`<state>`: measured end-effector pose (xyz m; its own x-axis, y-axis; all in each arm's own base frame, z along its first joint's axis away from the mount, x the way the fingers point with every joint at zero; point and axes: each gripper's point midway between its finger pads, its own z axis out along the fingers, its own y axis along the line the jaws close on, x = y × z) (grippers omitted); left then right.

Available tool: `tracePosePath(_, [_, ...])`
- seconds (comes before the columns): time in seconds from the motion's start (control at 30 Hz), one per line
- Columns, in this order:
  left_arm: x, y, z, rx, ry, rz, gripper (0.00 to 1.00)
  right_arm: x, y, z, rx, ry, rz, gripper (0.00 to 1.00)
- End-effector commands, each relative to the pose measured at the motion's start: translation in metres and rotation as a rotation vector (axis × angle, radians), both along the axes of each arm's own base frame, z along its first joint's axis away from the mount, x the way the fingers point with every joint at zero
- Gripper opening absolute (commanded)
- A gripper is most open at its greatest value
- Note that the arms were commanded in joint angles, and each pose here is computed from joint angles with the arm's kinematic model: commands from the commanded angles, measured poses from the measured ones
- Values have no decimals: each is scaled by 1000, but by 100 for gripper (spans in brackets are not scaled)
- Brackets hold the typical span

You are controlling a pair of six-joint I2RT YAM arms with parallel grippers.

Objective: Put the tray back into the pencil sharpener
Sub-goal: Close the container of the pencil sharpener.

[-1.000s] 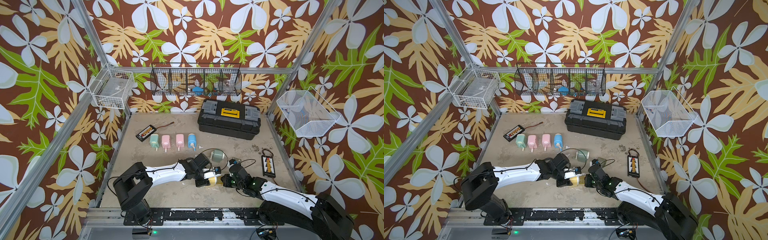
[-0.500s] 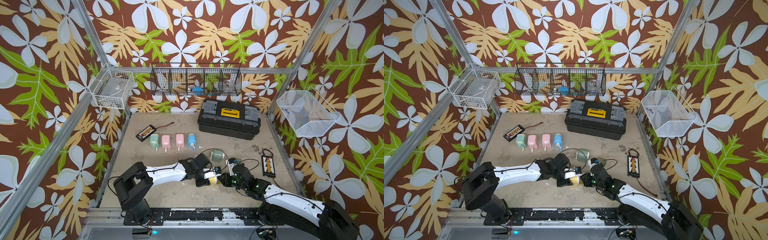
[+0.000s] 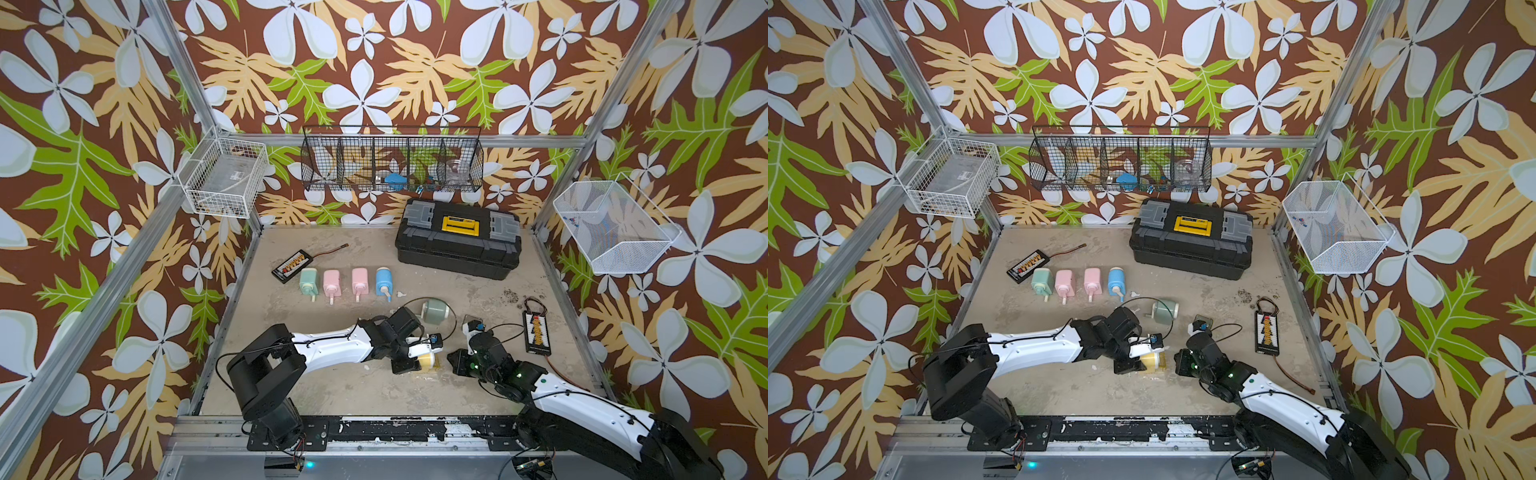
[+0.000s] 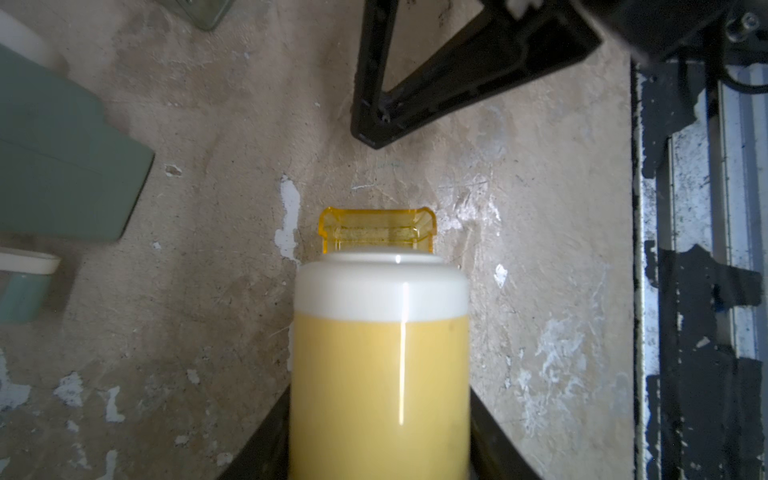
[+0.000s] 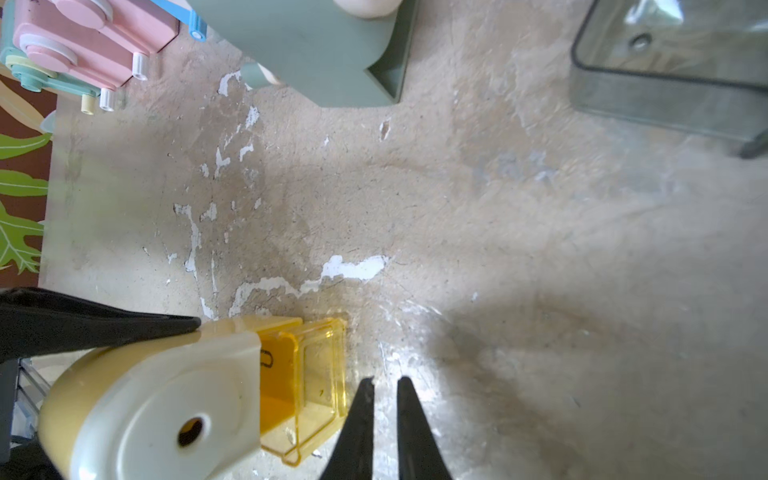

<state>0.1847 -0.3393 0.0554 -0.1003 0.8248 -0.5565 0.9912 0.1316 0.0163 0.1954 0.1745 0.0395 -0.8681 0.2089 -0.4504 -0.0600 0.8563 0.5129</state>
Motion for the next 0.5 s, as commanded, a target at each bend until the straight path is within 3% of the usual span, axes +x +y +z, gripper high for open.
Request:
tracePosePath(0.0, [2,6,-6,36,-15,9,37,5,16,8,52,-31,55,14])
tracePosePath(0.47, [3,5,-4,22,-19,11,36,-4,43,2,133,11,184,13])
